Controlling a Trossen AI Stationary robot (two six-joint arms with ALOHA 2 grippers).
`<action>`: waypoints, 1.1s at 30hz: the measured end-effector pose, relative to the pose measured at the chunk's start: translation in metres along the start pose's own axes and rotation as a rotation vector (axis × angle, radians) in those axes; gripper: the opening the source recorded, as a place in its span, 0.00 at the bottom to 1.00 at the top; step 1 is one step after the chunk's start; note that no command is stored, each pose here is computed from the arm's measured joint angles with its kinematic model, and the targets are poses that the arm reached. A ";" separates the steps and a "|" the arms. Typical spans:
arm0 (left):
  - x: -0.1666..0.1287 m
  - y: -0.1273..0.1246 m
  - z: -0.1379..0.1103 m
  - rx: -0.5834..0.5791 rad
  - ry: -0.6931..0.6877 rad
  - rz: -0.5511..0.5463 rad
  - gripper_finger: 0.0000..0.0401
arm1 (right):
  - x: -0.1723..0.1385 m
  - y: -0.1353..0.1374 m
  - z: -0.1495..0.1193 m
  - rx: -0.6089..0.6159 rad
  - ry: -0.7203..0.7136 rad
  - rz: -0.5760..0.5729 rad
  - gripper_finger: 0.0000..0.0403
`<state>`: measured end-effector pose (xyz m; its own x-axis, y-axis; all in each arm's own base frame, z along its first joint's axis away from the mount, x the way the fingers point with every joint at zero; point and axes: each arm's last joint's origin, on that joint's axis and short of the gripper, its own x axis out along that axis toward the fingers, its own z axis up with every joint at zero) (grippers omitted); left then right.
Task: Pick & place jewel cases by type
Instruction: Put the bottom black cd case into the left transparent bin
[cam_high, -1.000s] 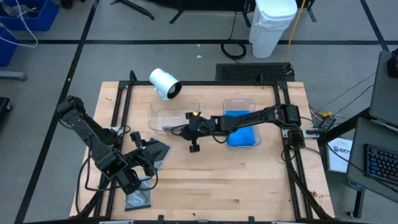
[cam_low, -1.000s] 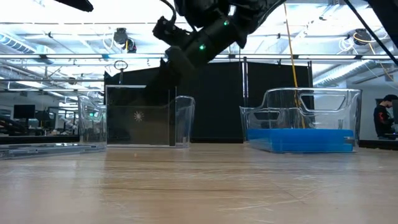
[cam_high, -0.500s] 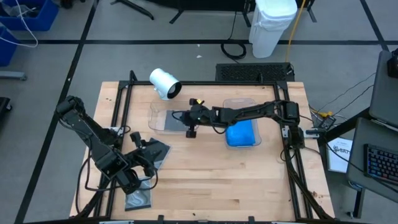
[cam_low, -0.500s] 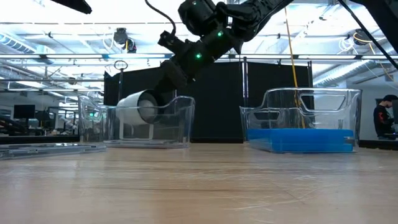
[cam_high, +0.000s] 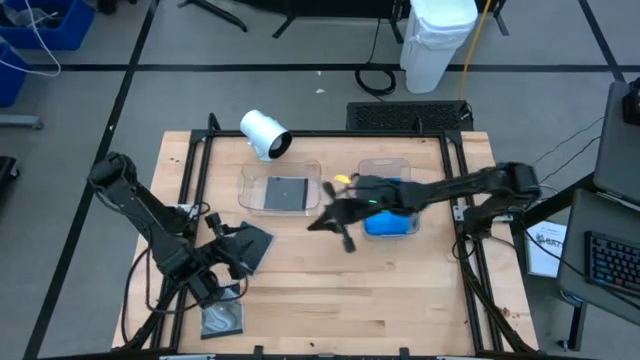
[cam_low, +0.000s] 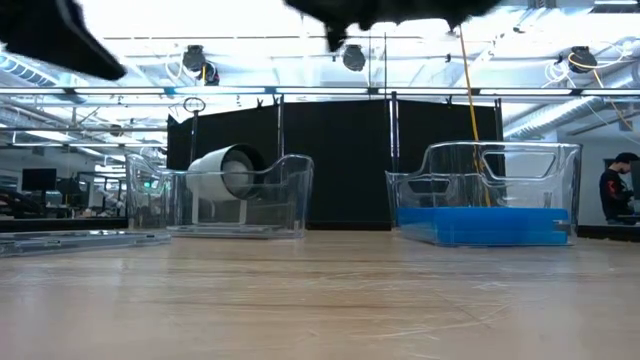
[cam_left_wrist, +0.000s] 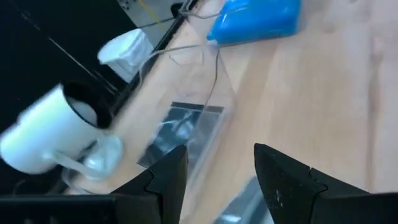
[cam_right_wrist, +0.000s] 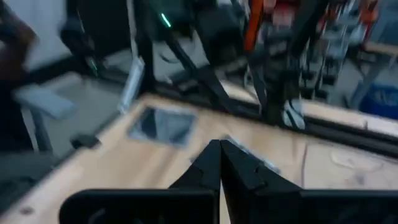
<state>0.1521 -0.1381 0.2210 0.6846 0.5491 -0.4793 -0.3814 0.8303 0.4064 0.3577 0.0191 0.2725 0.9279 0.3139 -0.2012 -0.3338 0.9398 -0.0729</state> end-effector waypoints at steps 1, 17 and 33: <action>-0.002 0.001 -0.006 -0.024 -0.003 -0.014 0.48 | -0.009 0.007 -0.007 0.010 -0.035 0.003 0.00; -0.018 -0.003 -0.007 -0.561 0.881 -0.695 0.48 | -0.097 0.060 -0.076 -0.060 -0.292 -0.261 0.00; 0.017 -0.104 -0.062 -0.467 1.556 -0.626 0.48 | -0.098 0.060 -0.074 -0.133 -0.303 -0.272 0.00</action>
<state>0.1648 -0.2093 0.1224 -0.2933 -0.5005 -0.8145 -0.6386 0.7366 -0.2227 0.2344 0.0350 0.2153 0.9853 0.1010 0.1380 -0.0700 0.9745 -0.2133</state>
